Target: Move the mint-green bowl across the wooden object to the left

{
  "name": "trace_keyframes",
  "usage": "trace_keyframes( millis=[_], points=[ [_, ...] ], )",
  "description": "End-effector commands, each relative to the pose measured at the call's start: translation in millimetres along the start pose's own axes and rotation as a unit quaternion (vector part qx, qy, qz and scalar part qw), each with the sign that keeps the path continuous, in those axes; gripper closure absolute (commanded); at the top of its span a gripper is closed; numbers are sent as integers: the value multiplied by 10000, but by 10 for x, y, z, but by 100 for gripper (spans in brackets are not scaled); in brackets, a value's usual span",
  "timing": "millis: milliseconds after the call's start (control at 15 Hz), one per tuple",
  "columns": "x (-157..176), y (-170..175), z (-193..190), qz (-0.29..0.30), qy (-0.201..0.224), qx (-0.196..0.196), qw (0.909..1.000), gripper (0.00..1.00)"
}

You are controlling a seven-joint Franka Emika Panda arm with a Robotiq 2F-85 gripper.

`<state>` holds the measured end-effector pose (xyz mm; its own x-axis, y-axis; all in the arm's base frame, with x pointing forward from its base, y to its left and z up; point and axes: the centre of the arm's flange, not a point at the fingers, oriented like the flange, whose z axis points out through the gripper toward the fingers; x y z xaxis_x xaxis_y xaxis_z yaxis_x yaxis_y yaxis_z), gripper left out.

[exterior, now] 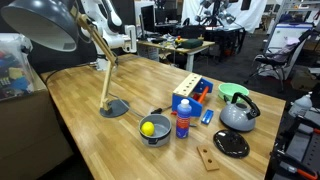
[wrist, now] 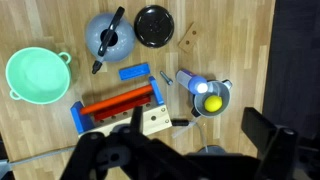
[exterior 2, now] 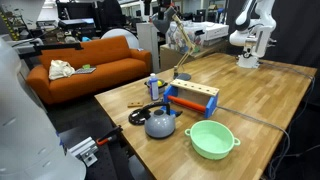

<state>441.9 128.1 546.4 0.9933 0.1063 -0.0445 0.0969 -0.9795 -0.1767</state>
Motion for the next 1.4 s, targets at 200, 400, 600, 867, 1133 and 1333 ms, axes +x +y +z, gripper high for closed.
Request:
trace_keyframes(
  millis=[200,400,600,867,1133,1333],
  points=[
    [-1,-1,-5,-1,8,0,10000,0],
    [22,13,27,32,-22,31,10000,0],
    [51,48,42,204,-7,-55,9998,0],
    [47,175,28,782,132,-299,9964,0],
    [-35,392,91,1584,46,-404,9865,0],
    [-126,647,231,2209,-106,-365,9746,0]
  ],
)
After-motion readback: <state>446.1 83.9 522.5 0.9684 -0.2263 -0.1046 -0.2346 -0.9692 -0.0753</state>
